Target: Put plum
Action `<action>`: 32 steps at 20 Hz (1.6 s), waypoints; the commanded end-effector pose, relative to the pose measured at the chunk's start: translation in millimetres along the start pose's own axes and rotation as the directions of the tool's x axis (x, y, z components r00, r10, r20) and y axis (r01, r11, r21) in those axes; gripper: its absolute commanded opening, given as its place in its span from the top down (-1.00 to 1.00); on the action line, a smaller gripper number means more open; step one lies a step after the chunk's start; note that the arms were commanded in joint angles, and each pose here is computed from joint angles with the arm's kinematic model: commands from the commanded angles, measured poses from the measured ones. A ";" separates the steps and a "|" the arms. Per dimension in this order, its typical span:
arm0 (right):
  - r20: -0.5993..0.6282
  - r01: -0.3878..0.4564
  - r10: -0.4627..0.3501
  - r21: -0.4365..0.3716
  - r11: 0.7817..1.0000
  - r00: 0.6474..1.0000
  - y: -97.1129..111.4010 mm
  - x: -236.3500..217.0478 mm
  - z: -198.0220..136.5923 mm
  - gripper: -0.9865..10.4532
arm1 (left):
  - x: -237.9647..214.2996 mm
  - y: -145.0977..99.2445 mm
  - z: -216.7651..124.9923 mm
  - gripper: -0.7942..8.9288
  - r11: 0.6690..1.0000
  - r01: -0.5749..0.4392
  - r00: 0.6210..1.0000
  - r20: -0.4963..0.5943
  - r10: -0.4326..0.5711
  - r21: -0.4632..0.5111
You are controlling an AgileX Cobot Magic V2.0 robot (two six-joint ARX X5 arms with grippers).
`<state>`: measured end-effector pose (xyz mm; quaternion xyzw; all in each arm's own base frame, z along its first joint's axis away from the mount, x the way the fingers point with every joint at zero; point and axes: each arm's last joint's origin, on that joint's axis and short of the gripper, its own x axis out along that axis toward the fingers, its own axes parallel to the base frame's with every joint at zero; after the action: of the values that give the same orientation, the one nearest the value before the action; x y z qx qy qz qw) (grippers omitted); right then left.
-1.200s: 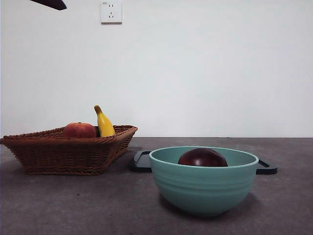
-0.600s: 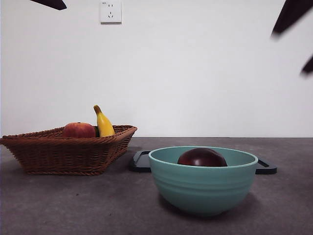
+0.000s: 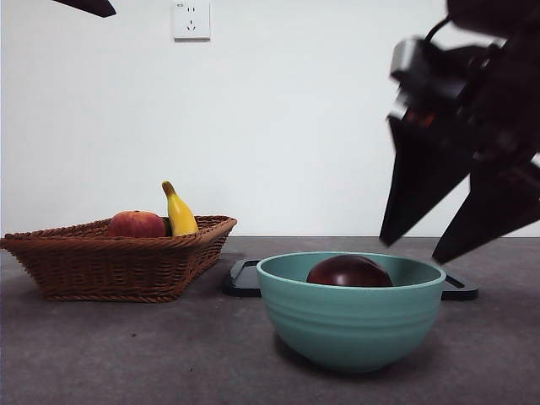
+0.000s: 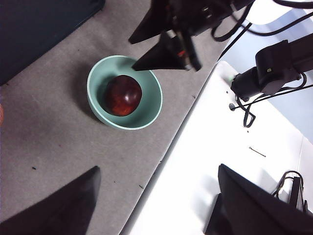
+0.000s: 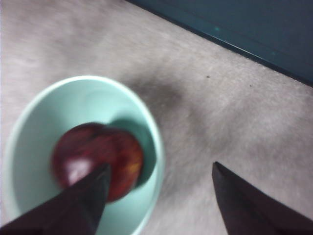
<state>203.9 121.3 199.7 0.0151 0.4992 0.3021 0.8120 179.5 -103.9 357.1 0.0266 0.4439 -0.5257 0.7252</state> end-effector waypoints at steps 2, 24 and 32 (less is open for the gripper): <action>-0.003 0.027 -0.027 -0.008 1.000 1.000 2.1 15.5 3.8 0.47 | -0.5 -1.1 2.8 0.07 1.000 0.004 1.000 0.008 -0.005 0.023; 0.117 0.030 -0.027 -0.023 0.999 0.993 14.0 -5.2 48.6 0.81 | -0.5 -1.0 3.3 0.07 1.000 0.003 1.000 0.012 -0.003 0.027; 0.193 0.112 -0.122 0.065 0.992 0.974 -29.7 -10.0 113.1 0.81 | -0.6 -0.5 5.2 0.07 0.999 -0.002 1.000 0.028 0.001 0.040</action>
<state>306.8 119.9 251.7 0.0422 0.4332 0.2291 0.8707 181.1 -104.7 358.2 0.0287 0.4330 -0.5277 0.7303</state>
